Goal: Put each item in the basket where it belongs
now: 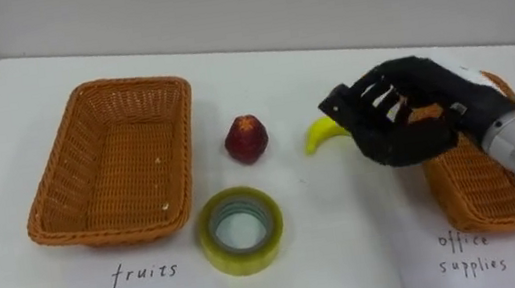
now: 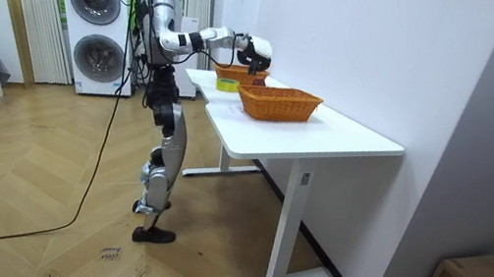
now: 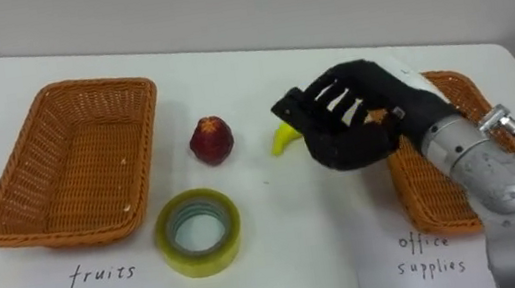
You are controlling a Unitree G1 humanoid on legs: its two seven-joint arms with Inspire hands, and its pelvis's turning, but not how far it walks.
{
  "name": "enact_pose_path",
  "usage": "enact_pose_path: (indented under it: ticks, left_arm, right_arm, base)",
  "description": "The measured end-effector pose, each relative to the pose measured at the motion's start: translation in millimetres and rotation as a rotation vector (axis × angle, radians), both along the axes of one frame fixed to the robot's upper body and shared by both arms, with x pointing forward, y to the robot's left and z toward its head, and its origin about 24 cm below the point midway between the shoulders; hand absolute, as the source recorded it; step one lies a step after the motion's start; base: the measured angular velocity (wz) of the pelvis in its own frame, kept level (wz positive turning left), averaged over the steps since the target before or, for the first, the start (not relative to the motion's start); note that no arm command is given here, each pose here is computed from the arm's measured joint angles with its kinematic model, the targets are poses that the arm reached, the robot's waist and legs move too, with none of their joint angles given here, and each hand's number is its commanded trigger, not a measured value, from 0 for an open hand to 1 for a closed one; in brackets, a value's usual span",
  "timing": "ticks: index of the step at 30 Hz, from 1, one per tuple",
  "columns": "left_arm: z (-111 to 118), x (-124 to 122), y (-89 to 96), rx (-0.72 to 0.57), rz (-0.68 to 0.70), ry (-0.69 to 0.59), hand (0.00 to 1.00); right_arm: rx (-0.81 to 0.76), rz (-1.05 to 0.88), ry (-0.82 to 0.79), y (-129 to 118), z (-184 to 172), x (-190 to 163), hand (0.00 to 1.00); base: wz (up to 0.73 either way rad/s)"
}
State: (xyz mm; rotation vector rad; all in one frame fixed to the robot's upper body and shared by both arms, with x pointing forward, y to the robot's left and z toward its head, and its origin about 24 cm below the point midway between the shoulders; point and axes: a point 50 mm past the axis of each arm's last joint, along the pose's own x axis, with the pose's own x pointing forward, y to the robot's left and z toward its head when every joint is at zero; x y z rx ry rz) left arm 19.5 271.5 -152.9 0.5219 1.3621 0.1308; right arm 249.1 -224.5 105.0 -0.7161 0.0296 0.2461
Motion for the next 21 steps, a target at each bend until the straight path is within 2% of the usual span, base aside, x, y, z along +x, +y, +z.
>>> enact_pose_path:
  ticks: [9,21]
  left_arm:
    - [0,-6,2.1,0.005,0.024,0.008,0.00]
    - [2,-14,6.9,0.028,0.073,0.007,0.00]
  right_arm:
    - [0.071,-0.097,-0.098,-14,11,0,1.00]
    - [0.062,-0.279,-0.249,-38,25,-2,1.00]
  base:
    - [0.00]
    - [0.00]
